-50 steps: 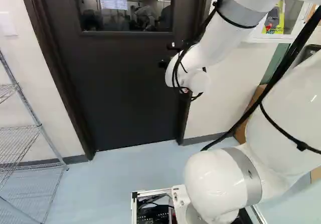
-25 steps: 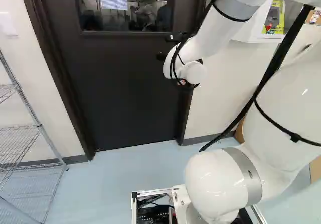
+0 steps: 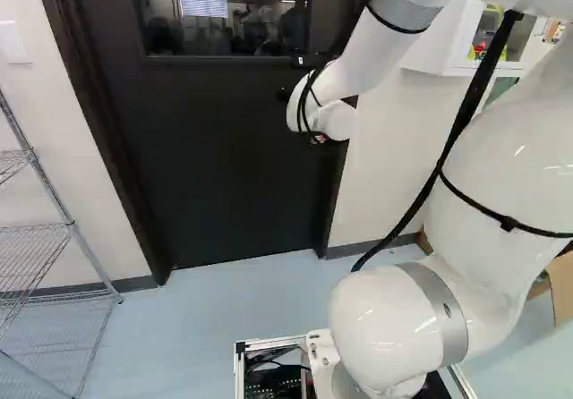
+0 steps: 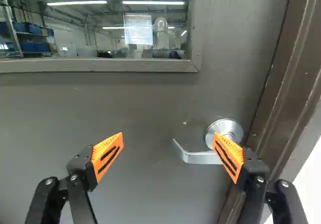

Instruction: Open the door and move inside

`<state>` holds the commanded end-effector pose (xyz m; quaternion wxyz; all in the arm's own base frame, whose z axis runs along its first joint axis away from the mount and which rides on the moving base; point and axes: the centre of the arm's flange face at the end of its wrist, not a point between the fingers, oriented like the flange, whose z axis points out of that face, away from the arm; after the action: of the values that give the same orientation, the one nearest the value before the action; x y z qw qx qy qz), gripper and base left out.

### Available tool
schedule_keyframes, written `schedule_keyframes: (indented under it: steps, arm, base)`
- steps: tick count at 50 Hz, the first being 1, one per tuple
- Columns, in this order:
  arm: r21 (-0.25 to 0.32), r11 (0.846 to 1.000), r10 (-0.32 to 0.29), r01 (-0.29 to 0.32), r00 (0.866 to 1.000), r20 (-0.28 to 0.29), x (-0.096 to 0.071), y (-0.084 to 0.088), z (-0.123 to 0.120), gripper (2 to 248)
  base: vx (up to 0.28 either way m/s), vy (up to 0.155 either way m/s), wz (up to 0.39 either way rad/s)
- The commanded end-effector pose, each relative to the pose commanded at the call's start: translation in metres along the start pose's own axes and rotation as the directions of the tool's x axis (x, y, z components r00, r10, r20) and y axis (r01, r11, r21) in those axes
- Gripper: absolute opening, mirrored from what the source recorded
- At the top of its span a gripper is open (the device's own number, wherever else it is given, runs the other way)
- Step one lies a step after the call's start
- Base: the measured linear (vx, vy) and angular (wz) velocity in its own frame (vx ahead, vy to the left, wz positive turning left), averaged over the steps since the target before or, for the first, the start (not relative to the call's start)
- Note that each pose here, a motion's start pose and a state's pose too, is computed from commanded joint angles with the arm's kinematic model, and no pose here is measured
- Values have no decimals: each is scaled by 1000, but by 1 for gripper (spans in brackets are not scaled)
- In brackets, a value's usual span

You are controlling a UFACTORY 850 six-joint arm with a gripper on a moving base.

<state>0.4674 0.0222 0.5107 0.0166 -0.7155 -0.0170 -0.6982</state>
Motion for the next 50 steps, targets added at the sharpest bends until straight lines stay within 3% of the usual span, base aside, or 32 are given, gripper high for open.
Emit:
schedule_keyframes:
  steps: [14,50]
  arm:
    - [9,1000,0,0,1000,8,-4,-4,17,247]
    - [17,1000,-2,0,997,78,-42,-9,58,247]
  base:
    - [0,0,0]
    - [0,0,0]
